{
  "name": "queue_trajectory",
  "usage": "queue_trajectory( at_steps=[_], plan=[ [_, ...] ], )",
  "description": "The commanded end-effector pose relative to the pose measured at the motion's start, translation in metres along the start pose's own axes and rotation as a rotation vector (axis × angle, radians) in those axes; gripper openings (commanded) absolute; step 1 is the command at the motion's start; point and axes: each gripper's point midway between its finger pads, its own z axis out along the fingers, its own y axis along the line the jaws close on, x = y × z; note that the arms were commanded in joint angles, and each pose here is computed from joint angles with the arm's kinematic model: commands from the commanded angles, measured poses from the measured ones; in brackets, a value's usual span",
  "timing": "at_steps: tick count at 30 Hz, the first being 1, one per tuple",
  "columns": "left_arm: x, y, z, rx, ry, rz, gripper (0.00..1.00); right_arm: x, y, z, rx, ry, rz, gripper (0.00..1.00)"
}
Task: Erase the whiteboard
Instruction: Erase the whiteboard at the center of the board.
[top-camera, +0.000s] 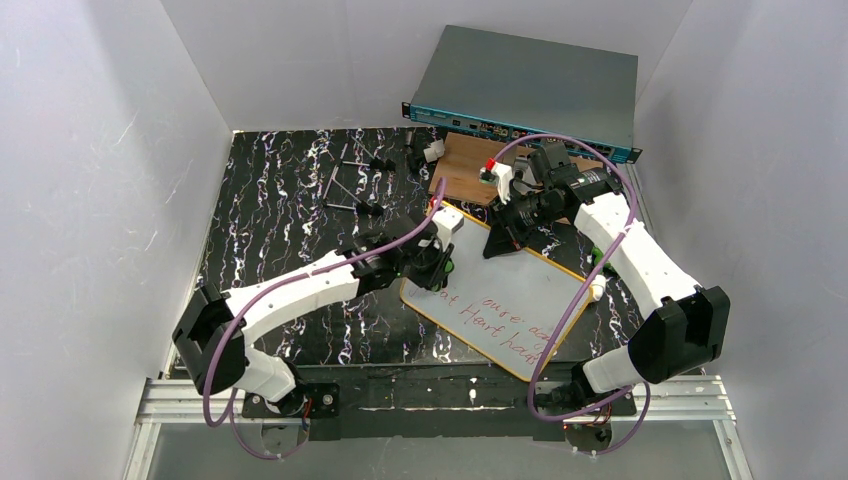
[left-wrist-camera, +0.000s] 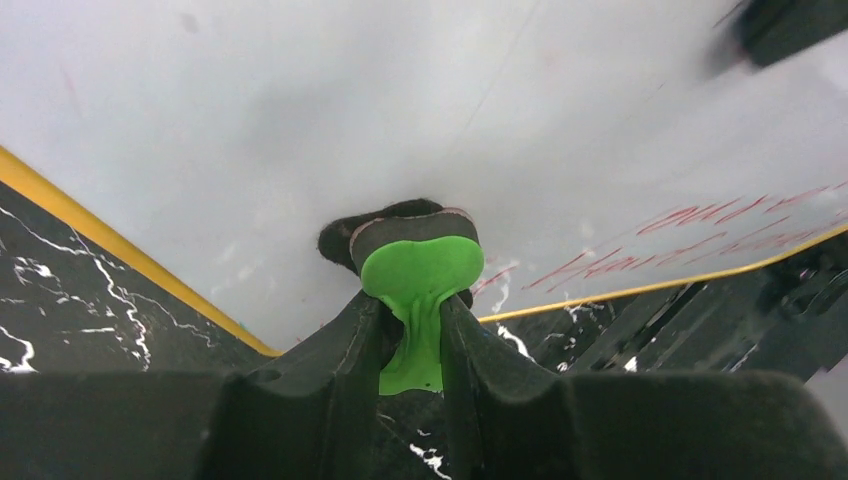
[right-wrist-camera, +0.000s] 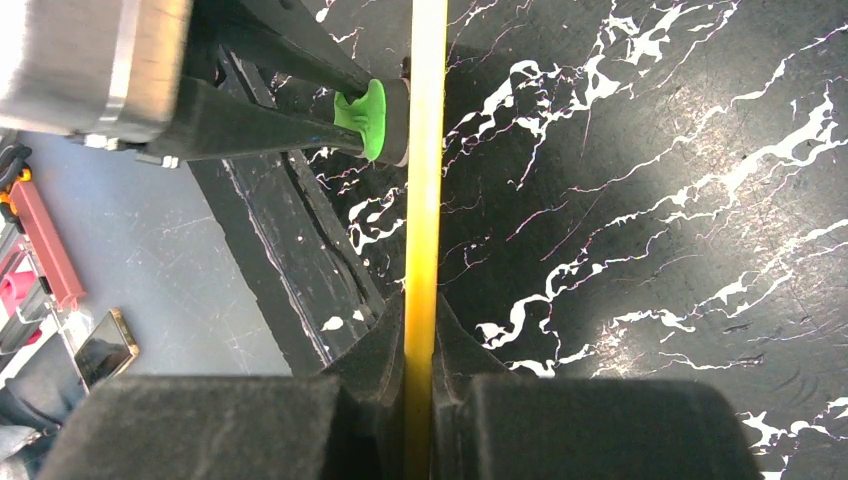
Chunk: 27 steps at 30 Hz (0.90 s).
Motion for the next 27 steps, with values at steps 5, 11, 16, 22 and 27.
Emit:
queue_trajectory(
  at_steps=[5,11,16,22,27],
  plan=[
    [-0.019,0.005,-0.004,-0.106,-0.005,-0.019,0.0,-0.015,0.014,-0.003,-0.049,-0.071,-0.136,0.01],
    [0.037,0.004,0.002,-0.165,0.104,0.001,0.0,-0.015,0.014,-0.003,-0.052,-0.07,-0.134,0.01],
    [0.068,0.007,0.01,-0.202,0.152,-0.036,0.0,-0.016,0.014,-0.002,-0.055,-0.07,-0.133,0.01],
    [0.038,0.007,0.007,-0.223,0.079,-0.026,0.0,-0.015,0.014,-0.003,-0.049,-0.07,-0.134,0.01],
    [-0.008,0.001,-0.011,-0.23,-0.022,-0.001,0.0,-0.016,0.014,-0.004,-0.048,-0.073,-0.137,0.01]
  ],
)
